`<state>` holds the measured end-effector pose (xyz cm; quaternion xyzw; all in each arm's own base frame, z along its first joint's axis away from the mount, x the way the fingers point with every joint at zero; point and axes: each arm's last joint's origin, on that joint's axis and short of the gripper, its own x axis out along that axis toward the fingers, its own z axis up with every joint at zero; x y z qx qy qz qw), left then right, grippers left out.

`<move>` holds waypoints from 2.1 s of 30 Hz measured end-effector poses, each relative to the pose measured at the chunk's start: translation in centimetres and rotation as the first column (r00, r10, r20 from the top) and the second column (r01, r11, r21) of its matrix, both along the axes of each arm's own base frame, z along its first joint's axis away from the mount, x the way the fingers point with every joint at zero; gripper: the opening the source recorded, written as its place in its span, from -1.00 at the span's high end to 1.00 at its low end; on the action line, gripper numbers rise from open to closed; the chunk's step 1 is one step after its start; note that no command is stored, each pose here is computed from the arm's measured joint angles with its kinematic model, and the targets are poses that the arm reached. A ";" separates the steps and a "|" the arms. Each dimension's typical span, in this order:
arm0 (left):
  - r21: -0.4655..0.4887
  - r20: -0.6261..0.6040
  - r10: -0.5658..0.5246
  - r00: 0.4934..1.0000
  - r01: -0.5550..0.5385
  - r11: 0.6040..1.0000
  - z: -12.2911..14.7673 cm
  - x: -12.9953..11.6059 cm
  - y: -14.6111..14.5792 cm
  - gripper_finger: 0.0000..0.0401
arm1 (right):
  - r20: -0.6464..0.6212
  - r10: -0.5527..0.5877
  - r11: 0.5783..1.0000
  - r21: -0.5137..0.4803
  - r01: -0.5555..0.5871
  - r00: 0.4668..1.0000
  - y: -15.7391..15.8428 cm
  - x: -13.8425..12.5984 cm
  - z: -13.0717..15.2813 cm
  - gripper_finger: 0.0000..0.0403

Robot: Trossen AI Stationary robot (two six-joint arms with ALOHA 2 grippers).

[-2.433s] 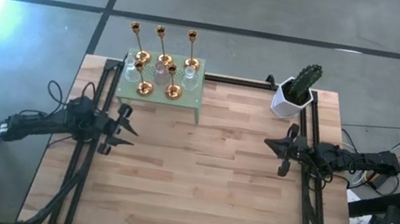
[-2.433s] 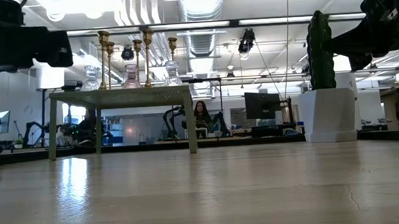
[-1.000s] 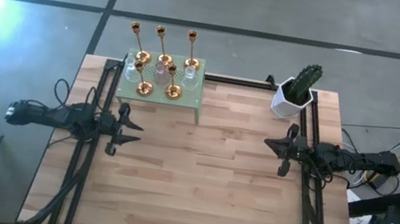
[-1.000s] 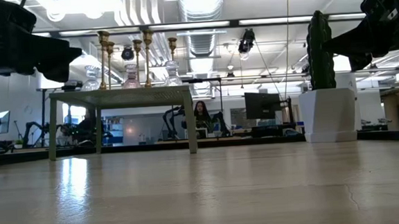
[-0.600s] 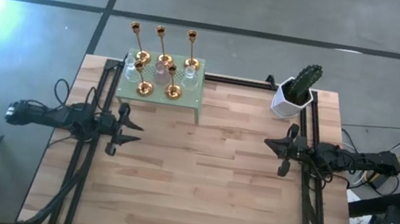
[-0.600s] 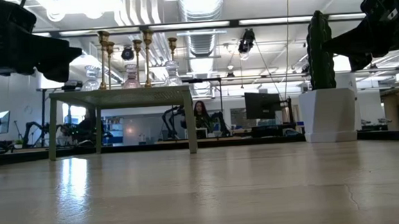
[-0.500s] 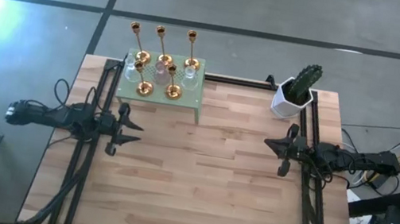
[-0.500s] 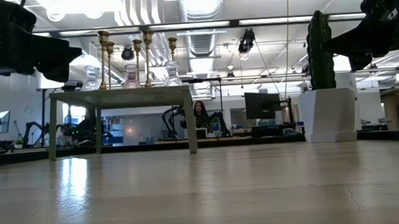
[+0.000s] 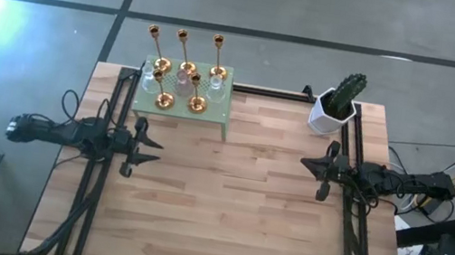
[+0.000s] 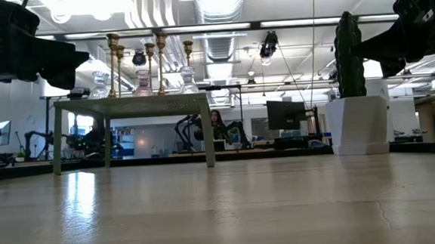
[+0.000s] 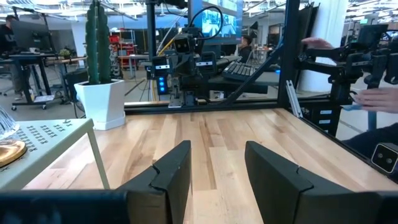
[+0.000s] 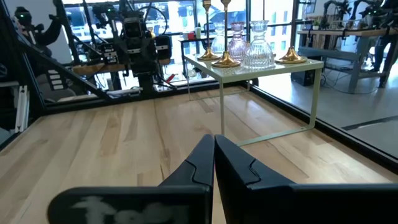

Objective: Pick & Place candle stick holders
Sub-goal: Return to Home Position

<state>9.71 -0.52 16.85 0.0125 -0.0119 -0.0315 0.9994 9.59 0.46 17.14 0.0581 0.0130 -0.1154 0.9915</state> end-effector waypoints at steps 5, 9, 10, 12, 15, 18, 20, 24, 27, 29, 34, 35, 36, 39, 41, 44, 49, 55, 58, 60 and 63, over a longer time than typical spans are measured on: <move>0.000 0.001 0.000 1.000 0.000 1.000 0.0 0.0 0.0 0.22 | 0.003 0.010 1.000 0.008 -0.010 1.000 0.0 0.0 0.0 0.96; 0.000 0.000 -0.001 1.000 0.001 1.000 0.0 0.0 0.0 0.22 | 0.041 0.186 0.982 -0.026 -0.185 0.982 0.4 0.0 -0.1 0.96; 0.000 0.000 0.000 1.000 0.000 1.000 0.0 0.0 0.0 0.22 | 0.057 0.244 0.969 -0.050 -0.241 0.968 0.5 0.1 -0.2 0.96; 0.000 0.001 -0.001 1.000 0.001 1.000 0.0 0.0 0.0 0.22 | 0.049 0.317 0.947 -0.066 -0.313 0.947 0.6 0.1 -0.3 0.96; 0.000 0.001 -0.001 1.000 0.001 1.000 0.0 0.0 0.0 0.22 | 0.050 0.289 0.957 -0.042 -0.287 0.956 0.2 0.1 -0.4 0.96; 0.000 0.001 -0.001 1.000 0.001 1.000 0.0 0.0 0.0 0.22 | 0.053 0.243 0.970 -0.031 -0.241 0.969 -0.3 0.1 -0.4 0.96; 0.000 0.001 -0.001 1.000 0.001 1.000 0.0 0.0 0.0 0.22 | 0.052 0.234 0.972 -0.035 -0.232 0.971 -0.4 0.1 -0.4 0.96; 0.000 0.001 -0.001 1.000 0.001 1.000 0.0 0.0 0.0 0.22 | 0.039 0.233 0.972 -0.026 -0.232 0.972 -0.4 0.2 -0.5 0.96; 0.000 0.001 -0.001 1.000 0.001 1.000 0.0 0.0 0.0 0.22 | 0.031 0.232 0.973 0.017 -0.232 0.972 -0.4 0.3 -0.6 0.96; 0.000 0.001 -0.001 1.000 0.001 1.000 0.0 0.0 0.0 0.22 | 0.025 0.231 0.972 0.030 -0.232 0.973 -0.4 0.4 -0.7 0.96; 0.000 0.001 -0.001 1.000 0.001 1.000 0.0 0.0 0.0 0.22 | 0.017 0.231 0.972 0.032 -0.231 0.973 -0.4 0.4 -0.8 0.96; 0.000 0.001 -0.001 1.000 0.001 1.000 0.0 0.0 0.0 0.22 | 0.018 0.231 0.972 0.034 -0.232 0.973 -0.4 0.4 -0.8 0.96; 0.000 0.001 -0.001 1.000 0.001 1.000 0.0 0.0 0.0 0.22 | 0.018 0.231 0.972 0.034 -0.232 0.973 -0.4 0.4 -0.8 0.96; 0.000 0.001 -0.001 1.000 0.001 1.000 0.0 0.0 0.0 0.22 | 0.019 0.231 0.972 0.033 -0.232 0.973 -0.4 0.4 -0.8 0.96; 0.000 0.001 -0.001 1.000 0.001 1.000 0.0 0.0 0.0 0.22 | 0.019 0.231 0.972 0.034 -0.232 0.973 -0.4 0.4 -0.8 0.96; 0.000 0.001 -0.001 1.000 0.001 1.000 0.0 0.0 0.0 0.22 | 0.019 0.231 0.972 0.034 -0.232 0.973 -0.4 0.4 -0.8 0.96; 0.000 0.001 -0.001 1.000 0.001 1.000 0.0 0.0 0.0 0.22 | 0.019 0.232 0.972 0.034 -0.232 0.973 -0.4 0.4 -0.8 0.96; 0.000 0.002 -0.001 1.000 0.001 1.000 0.0 0.0 0.0 0.22 | 0.019 0.231 0.972 0.033 -0.232 0.973 -0.4 0.4 -0.8 0.96; 0.000 0.002 -0.001 1.000 0.001 1.000 0.0 0.0 0.0 0.22 | 0.019 0.231 0.972 0.033 -0.232 0.973 -0.4 0.4 -0.8 0.96; 0.000 0.002 -0.001 1.000 0.001 1.000 0.0 0.0 0.0 0.22 | 0.019 0.231 0.972 0.034 -0.232 0.973 -0.4 0.4 -0.8 0.96; 0.000 0.002 -0.001 1.000 0.001 1.000 0.0 0.0 0.0 0.22 | 0.019 0.231 0.972 0.033 -0.232 0.973 -0.4 0.4 -0.8 0.96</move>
